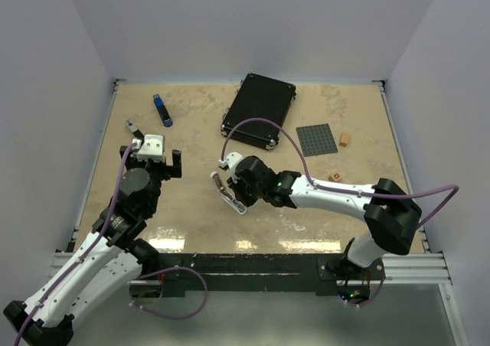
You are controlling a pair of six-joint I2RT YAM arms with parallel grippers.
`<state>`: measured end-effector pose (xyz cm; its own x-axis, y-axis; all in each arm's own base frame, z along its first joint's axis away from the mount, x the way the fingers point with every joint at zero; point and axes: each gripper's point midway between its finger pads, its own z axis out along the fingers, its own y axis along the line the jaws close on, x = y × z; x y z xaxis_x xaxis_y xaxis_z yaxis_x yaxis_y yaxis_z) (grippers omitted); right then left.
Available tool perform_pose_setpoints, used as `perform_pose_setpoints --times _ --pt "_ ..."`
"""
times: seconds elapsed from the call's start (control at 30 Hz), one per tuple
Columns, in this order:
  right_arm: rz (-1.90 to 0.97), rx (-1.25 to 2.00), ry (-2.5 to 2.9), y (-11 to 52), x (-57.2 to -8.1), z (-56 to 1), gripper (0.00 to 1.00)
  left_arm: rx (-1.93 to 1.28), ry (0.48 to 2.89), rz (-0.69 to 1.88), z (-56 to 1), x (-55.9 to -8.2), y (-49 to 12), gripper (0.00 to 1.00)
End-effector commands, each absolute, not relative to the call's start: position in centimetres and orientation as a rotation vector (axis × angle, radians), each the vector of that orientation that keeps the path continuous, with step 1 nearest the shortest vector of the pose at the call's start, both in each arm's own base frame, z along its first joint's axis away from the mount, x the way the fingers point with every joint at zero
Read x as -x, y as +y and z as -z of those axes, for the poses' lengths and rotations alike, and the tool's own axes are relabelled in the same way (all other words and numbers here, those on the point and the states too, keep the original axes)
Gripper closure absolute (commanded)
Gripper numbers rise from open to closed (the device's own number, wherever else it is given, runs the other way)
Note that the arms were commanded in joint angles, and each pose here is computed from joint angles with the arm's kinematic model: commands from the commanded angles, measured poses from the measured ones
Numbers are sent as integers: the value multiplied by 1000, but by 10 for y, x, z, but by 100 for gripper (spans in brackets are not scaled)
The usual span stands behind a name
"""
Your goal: Load the staples into the stapler
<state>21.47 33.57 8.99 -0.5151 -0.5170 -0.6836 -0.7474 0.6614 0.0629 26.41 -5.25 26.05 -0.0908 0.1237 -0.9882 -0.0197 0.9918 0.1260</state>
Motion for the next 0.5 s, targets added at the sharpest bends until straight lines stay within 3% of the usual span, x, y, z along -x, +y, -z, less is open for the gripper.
perform_pose_setpoints --times 0.0,0.47 --pt "-590 1007 2080 363 -216 -111 85 -48 1658 -132 -260 -266 -48 0" --pt "-537 1057 2096 374 -219 -79 85 -49 1662 -135 -258 -267 -48 0"
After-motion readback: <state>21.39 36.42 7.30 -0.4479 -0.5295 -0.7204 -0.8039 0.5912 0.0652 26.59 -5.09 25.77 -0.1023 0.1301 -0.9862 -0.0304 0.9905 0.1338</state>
